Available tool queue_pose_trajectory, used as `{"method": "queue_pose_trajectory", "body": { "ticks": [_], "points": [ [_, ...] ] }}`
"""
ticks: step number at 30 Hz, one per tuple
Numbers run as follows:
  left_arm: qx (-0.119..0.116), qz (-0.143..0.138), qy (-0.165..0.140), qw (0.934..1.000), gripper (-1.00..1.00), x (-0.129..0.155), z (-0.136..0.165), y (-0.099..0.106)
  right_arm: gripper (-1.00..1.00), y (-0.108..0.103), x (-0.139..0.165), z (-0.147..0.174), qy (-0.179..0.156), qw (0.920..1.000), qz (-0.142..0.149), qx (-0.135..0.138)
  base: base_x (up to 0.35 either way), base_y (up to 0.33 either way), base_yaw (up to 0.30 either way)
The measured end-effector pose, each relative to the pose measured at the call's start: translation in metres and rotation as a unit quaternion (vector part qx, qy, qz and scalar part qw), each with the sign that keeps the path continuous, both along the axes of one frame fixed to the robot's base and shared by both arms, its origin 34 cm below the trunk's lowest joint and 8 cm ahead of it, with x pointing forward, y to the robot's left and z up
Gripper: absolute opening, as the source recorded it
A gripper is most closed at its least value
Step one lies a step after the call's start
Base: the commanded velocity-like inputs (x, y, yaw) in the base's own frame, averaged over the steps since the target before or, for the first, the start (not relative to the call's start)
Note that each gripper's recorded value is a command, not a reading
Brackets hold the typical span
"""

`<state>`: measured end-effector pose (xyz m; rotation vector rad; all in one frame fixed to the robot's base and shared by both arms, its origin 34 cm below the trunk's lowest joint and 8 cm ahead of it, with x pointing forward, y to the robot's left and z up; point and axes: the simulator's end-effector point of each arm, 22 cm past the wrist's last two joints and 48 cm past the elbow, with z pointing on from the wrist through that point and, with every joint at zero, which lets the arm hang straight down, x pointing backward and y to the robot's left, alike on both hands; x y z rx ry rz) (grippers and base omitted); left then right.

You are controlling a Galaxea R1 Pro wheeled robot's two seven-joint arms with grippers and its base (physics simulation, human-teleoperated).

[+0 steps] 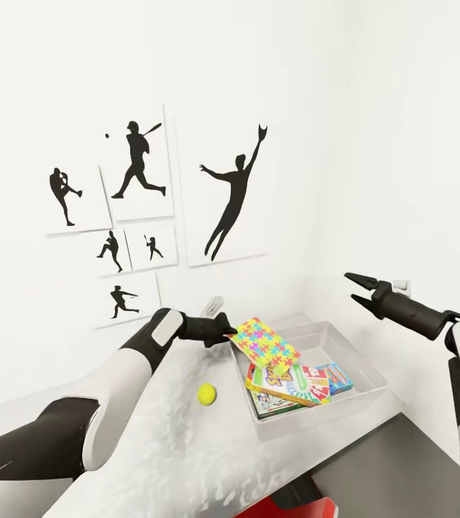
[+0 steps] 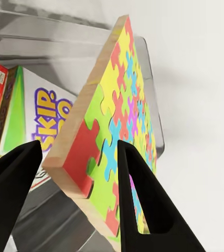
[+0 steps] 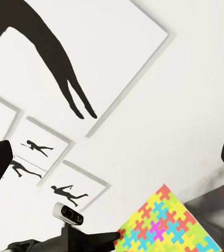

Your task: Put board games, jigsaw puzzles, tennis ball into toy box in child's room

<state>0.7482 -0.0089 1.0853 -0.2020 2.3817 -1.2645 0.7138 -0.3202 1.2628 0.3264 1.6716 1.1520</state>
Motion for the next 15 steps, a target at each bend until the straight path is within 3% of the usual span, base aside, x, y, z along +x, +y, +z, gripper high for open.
{"method": "queue_pose_trajectory", "body": {
  "ticks": [5,15],
  "points": [
    [0.001,-0.003,0.001,1.0000,-1.00,-0.0010,0.0006,-0.0005,1.00,0.0047,-0.0033,0.0054,-0.007,0.9997,0.011,0.020,0.000,0.000,0.000],
    [-0.005,-0.006,-0.006,1.0000,-1.00,0.0054,0.0074,-0.0020,1.00,0.0062,0.0006,0.0111,-0.014,0.9996,0.013,0.019,0.000,0.000,0.000]
  ]
}}
